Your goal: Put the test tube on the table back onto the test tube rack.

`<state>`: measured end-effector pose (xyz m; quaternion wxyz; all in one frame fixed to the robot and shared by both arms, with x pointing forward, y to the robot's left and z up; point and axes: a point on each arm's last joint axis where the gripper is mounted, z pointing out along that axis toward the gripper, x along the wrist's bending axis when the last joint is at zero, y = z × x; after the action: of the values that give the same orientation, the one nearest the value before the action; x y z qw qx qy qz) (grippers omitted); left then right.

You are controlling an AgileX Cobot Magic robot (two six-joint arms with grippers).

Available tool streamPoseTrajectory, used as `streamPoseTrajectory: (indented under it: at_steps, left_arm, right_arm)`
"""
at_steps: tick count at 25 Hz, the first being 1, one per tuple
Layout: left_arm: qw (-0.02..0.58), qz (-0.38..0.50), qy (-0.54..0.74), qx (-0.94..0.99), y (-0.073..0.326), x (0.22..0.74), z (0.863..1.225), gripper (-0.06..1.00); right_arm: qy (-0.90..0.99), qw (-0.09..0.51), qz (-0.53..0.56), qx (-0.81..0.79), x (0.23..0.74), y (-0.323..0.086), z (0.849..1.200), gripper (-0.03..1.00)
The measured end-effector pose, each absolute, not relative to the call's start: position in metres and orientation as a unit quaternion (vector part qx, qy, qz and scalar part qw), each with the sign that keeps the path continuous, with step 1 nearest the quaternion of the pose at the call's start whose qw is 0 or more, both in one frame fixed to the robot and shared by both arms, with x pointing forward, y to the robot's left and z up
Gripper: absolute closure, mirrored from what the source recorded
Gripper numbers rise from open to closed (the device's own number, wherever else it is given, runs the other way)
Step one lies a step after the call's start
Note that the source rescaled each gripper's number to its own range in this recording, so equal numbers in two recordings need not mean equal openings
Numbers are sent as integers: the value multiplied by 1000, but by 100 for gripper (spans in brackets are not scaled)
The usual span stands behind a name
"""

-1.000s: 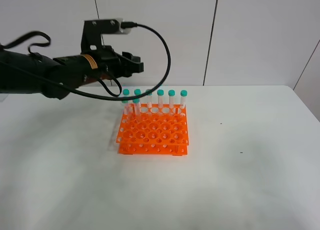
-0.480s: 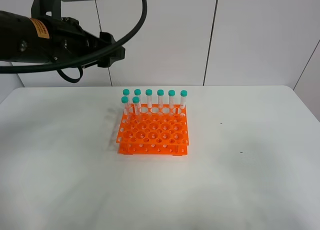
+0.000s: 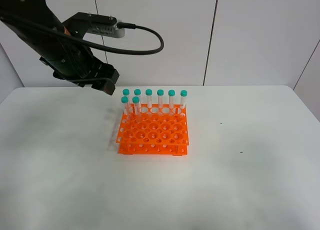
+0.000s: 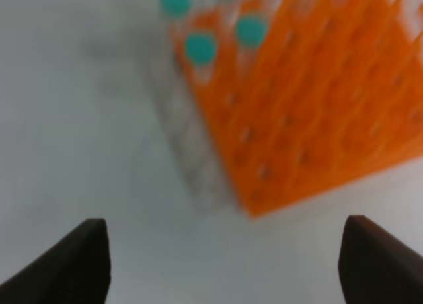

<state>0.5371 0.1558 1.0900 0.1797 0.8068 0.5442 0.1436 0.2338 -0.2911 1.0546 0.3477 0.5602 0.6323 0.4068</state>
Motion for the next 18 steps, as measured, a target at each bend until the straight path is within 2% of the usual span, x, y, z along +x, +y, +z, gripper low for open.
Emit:
streamPoseTrajectory:
  at_steps: [4, 12, 18]
  left_arm:
    - [99, 113, 578, 802, 182, 552, 1077, -5]
    - [7, 74, 690, 720, 277, 565, 1065, -4]
    - [-3, 69, 728, 682, 312, 564, 1064, -4]
  right_arm:
    - [632, 348, 407, 560, 234, -291, 1055, -3]
    - [632, 348, 407, 560, 234, -291, 1055, -3]
    - [632, 348, 407, 560, 234, -291, 1055, -3]
